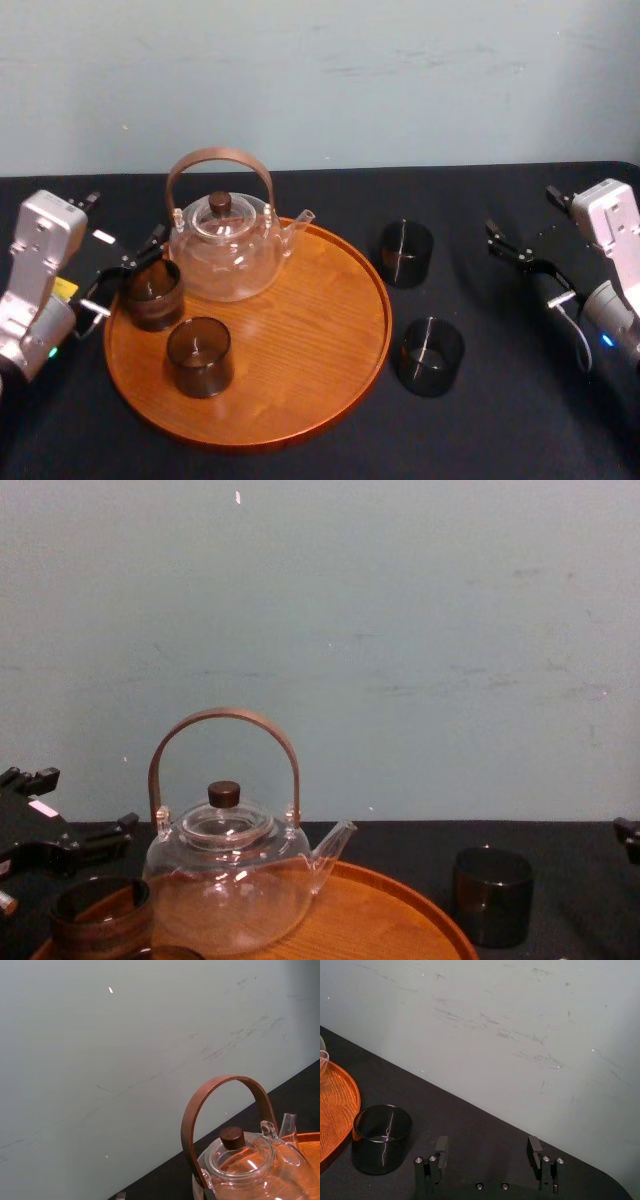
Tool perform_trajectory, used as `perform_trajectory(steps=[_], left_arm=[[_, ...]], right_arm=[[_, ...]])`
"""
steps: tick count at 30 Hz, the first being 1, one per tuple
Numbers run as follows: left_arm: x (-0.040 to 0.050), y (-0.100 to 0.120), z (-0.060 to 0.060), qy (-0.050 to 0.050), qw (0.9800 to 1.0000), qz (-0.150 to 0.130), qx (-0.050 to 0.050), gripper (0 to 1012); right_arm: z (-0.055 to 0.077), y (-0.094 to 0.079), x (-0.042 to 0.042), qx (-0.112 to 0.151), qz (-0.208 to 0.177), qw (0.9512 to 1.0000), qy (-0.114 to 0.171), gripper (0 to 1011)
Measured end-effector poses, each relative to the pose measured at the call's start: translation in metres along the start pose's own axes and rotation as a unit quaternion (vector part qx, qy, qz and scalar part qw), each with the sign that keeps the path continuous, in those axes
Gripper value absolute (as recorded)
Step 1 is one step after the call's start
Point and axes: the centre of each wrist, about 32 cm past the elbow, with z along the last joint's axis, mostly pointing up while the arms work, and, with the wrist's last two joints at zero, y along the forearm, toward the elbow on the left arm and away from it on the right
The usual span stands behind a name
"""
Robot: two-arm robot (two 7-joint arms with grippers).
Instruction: Pick up the glass from the table and place it on the tray.
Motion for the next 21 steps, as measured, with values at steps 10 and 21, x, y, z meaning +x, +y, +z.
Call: perform_trajectory(steps=[10, 21], left_arm=[[0.0, 0.0, 0.0, 0.0, 1.0, 0.0, 0.0, 1001], [0.0, 0.0, 0.0, 0.0, 1.0, 0.0, 0.0, 1001]], right_arm=[[0.0, 0.0, 0.0, 0.0, 0.0, 1.0, 0.0, 1002], [0.0, 0.0, 0.0, 0.0, 0.0, 1.0, 0.0, 1002]])
